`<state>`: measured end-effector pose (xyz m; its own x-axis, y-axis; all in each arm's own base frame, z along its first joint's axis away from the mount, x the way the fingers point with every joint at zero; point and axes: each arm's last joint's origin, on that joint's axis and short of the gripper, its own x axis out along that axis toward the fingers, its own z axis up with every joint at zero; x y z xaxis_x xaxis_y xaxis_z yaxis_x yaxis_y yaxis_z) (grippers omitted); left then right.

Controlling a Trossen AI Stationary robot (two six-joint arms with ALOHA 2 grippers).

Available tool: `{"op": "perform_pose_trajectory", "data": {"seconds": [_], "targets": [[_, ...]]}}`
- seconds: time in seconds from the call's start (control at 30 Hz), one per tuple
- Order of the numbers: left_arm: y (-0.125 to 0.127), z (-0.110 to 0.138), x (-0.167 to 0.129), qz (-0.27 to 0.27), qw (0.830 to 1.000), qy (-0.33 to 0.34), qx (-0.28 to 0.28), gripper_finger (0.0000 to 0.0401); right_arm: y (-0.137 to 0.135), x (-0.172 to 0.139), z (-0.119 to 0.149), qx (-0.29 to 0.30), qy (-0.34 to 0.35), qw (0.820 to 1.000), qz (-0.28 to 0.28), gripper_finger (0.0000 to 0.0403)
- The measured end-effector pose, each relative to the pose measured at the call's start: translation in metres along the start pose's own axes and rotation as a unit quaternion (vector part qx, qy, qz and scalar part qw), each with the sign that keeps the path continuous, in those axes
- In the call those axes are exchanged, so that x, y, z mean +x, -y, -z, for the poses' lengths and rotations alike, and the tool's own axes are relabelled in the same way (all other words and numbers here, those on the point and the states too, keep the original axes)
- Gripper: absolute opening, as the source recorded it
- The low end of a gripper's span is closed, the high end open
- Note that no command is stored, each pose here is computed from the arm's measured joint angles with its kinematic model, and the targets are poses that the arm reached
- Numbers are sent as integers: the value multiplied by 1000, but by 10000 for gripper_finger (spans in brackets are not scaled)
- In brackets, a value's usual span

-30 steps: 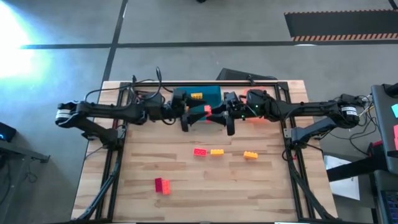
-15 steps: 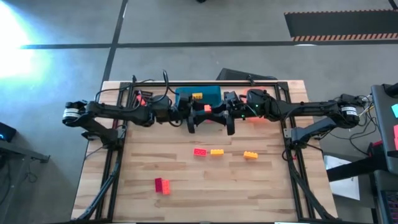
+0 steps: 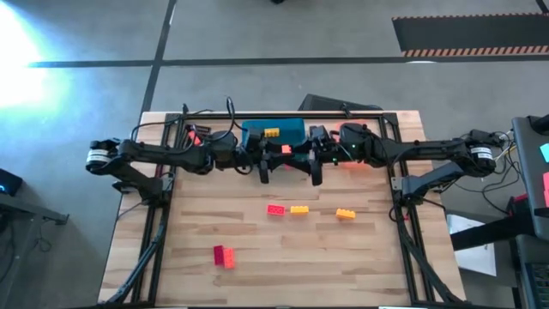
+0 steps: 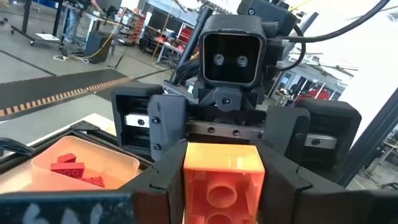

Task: Sort & place blocks by color
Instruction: Put the orange game piece into the black bin

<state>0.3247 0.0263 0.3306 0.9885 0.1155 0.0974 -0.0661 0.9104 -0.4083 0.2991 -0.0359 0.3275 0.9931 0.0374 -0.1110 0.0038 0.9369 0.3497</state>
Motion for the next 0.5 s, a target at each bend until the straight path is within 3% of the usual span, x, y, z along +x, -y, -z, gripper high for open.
{"op": "perform_pose_trajectory", "data": {"seconds": [0.2,0.33,0.43,0.5], "targets": [[-4,3,-1,-20,999,-32,2,125,2,-1,3,11,-14,1000,17,273],[-17,11,-9,-84,991,-101,10,125,4,-7,5,24,-36,997,57,283],[-33,17,-25,-181,966,-181,23,125,6,-13,9,40,-56,993,97,282],[-47,22,-41,-278,930,-237,35,125,8,-15,13,45,-75,989,119,278]]}}
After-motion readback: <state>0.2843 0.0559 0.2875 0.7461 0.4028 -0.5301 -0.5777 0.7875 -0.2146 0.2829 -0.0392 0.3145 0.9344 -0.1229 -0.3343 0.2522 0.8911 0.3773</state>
